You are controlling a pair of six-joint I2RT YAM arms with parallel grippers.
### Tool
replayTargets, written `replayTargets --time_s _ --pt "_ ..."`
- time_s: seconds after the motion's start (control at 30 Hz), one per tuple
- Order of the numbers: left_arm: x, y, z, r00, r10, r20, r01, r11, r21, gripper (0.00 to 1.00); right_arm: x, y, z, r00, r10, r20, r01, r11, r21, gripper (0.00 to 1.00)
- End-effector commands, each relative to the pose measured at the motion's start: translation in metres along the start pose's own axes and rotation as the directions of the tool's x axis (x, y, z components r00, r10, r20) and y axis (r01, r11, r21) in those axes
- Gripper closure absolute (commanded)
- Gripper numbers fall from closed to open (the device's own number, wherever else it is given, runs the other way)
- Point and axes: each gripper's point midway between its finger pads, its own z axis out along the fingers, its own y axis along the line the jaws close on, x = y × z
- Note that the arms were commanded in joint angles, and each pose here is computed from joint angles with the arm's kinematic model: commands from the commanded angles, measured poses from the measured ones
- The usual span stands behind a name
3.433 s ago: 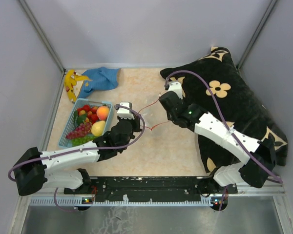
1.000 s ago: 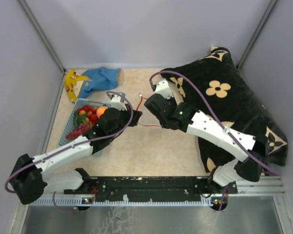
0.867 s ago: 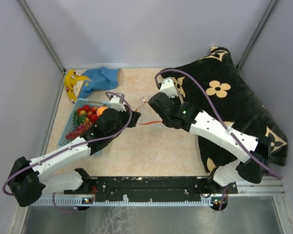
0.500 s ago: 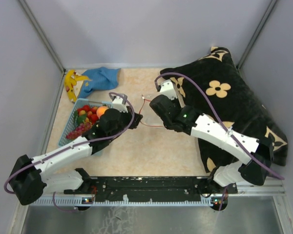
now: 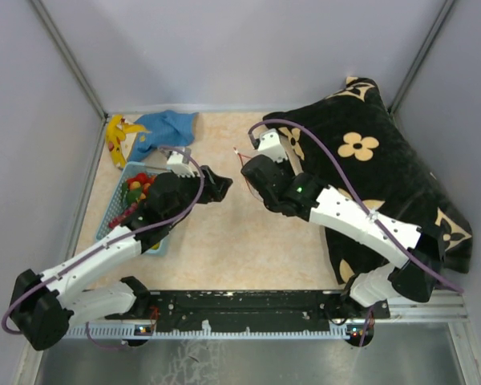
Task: Place the food in the zip-top bag and seal the zipper
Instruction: Open the zipper of the food storage bag, then pick up the fake fruit from the bin.
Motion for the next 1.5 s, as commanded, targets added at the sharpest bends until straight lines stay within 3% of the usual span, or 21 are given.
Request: replayTargets --time_s 0.0,0.1,0.5,1.0,1.3,1.47 --pt "-0.015 0.03 -0.018 0.999 -0.009 0.047 0.014 0.995 -0.103 0.1 -0.02 -0.007 -0.006 0.998 0.048 0.048 -0.049 0.998 0.027 1.0" --pt "-0.021 0.061 -0.028 0.998 0.007 0.069 0.009 0.975 -0.222 0.0 -0.02 -0.004 -0.005 0.998 0.04 0.044 -0.041 0.999 0.023 1.0" --pt "-0.027 0.167 -0.028 1.0 0.004 0.03 0.013 0.843 -0.537 0.0 -0.015 0.0 0.0 1.0 -0.005 0.016 0.004 0.998 0.061 1.0" --pt "-0.01 0.239 -0.016 0.997 -0.028 -0.069 -0.026 0.735 -0.677 0.03 -0.016 0.008 -0.002 0.999 -0.037 0.019 0.036 0.997 0.065 1.0" --pt "0.003 0.256 0.0 0.992 -0.044 -0.117 -0.048 0.733 -0.679 0.11 -0.016 0.014 0.002 0.999 -0.049 0.017 0.048 0.997 0.055 1.0" --pt "0.019 0.267 0.009 0.984 -0.074 -0.163 -0.058 0.729 -0.682 0.09 -0.014 0.016 0.003 0.998 -0.056 0.013 0.055 0.997 0.053 1.0"
